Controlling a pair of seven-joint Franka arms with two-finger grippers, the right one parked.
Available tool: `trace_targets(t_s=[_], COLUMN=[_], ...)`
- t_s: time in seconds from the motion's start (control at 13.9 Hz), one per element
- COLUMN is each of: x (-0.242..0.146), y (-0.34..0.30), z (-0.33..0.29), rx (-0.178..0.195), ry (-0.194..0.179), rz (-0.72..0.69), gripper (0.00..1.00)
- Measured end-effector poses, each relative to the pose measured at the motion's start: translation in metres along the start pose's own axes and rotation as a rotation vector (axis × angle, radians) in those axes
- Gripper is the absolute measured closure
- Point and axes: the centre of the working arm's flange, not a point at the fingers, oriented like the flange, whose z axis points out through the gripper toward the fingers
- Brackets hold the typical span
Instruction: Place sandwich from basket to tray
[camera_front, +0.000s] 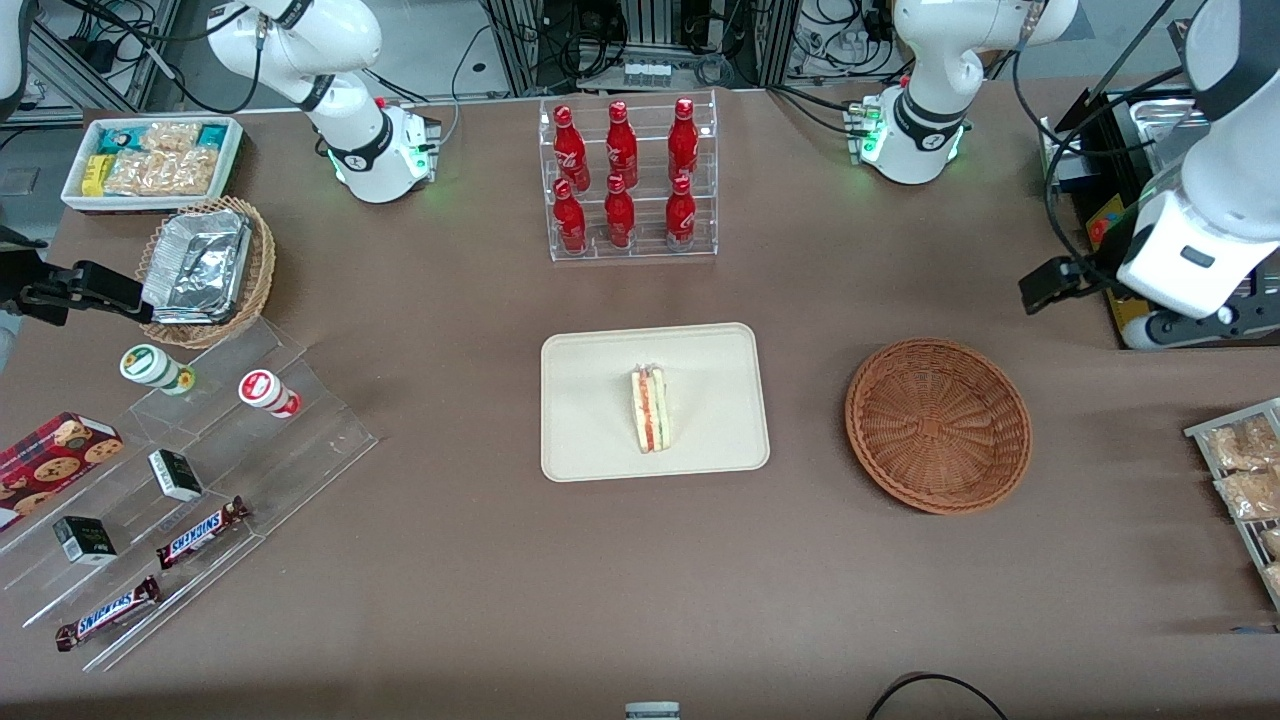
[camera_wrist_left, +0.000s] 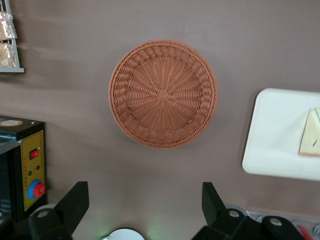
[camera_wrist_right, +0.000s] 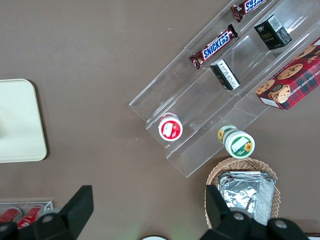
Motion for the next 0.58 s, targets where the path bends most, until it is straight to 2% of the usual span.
trace_targets(t_s=[0.29, 0.58], x=[-0.019, -0.016], y=[-0.041, -0.038], z=[-0.012, -0.02], rx=[-0.011, -0.04], ry=[0.017, 0.043], rz=[0.108, 0.124], gripper=[0.0, 0.0])
